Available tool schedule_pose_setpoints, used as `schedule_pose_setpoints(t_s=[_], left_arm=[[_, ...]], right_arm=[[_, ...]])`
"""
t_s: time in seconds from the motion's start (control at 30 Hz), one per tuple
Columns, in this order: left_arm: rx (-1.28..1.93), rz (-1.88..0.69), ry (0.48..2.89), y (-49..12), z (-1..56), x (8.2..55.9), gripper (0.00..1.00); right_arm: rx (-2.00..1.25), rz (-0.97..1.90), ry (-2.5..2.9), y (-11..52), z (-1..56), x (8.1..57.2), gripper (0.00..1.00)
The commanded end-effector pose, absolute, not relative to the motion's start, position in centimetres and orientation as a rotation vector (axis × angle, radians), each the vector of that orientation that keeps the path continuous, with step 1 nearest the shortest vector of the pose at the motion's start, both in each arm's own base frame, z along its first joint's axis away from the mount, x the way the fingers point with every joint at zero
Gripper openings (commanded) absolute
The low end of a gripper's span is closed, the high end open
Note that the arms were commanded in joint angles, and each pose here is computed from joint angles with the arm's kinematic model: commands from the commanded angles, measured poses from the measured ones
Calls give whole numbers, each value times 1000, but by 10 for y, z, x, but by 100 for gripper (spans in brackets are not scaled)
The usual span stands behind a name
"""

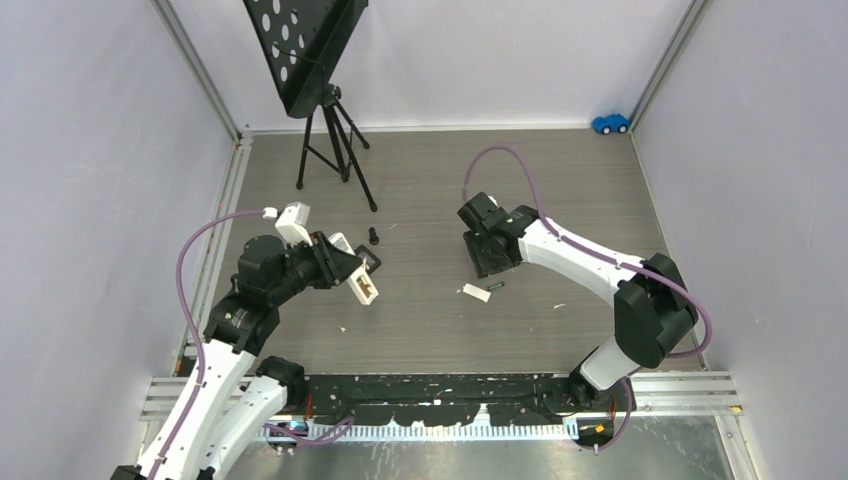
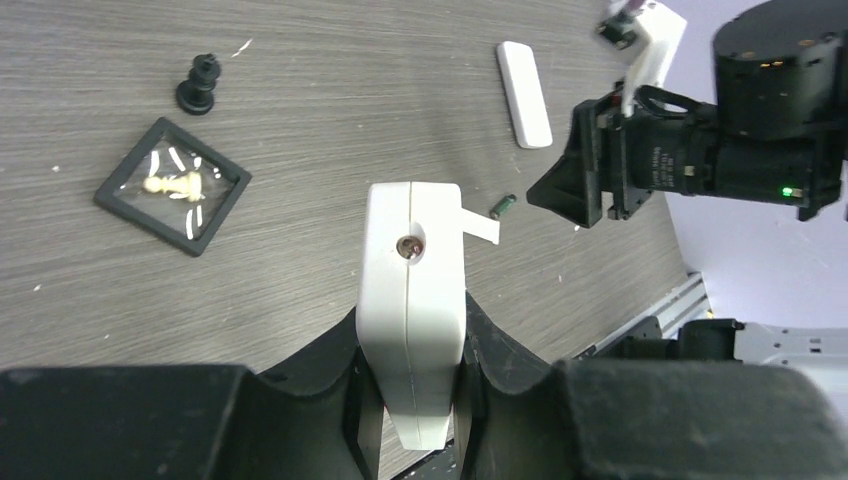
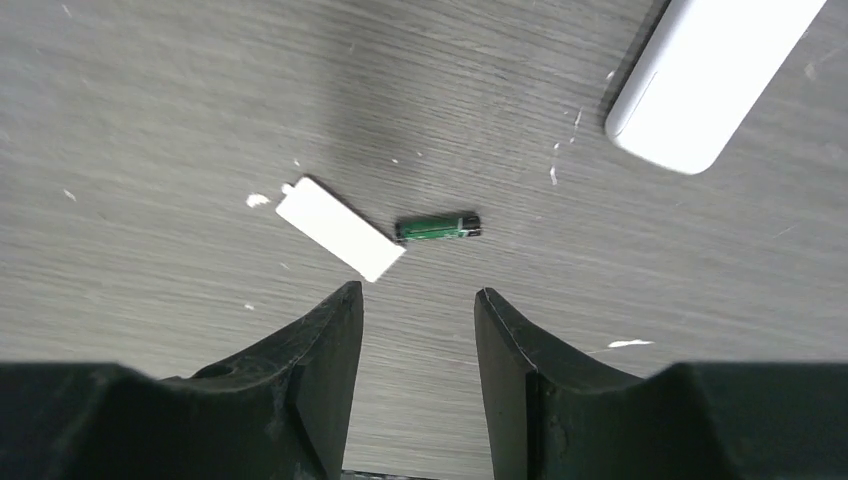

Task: Load the batteries into the remote control

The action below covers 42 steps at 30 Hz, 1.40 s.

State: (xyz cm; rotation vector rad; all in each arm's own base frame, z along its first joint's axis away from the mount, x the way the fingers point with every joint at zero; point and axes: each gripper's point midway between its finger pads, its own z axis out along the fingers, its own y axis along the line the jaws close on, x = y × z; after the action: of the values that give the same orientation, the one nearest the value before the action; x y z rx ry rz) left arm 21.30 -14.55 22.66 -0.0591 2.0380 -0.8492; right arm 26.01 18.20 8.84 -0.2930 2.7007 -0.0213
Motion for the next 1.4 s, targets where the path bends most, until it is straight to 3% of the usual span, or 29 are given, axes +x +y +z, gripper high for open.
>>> schedule_pose_setpoints(t_s=[0.0, 0.37, 0.93, 1.17, 1.37], left_arm=[[67, -939, 1911, -161, 259, 215, 0], [62, -957, 1923, -165, 253, 218, 0], [68, -958, 1928, -166, 256, 222, 0], [74, -963, 1932, -168, 257, 225, 0], [76, -961, 1926, -169, 259, 227, 0]], right_arm=[[-880, -144, 2600, 162, 87, 258, 50], [-1424, -46, 2336, 170, 56, 258, 51], [-1546, 4, 2320, 171, 28, 274, 45], [-1552, 129, 2359, 175, 20, 275, 36], [-1531, 144, 2409, 172, 17, 273, 16]])
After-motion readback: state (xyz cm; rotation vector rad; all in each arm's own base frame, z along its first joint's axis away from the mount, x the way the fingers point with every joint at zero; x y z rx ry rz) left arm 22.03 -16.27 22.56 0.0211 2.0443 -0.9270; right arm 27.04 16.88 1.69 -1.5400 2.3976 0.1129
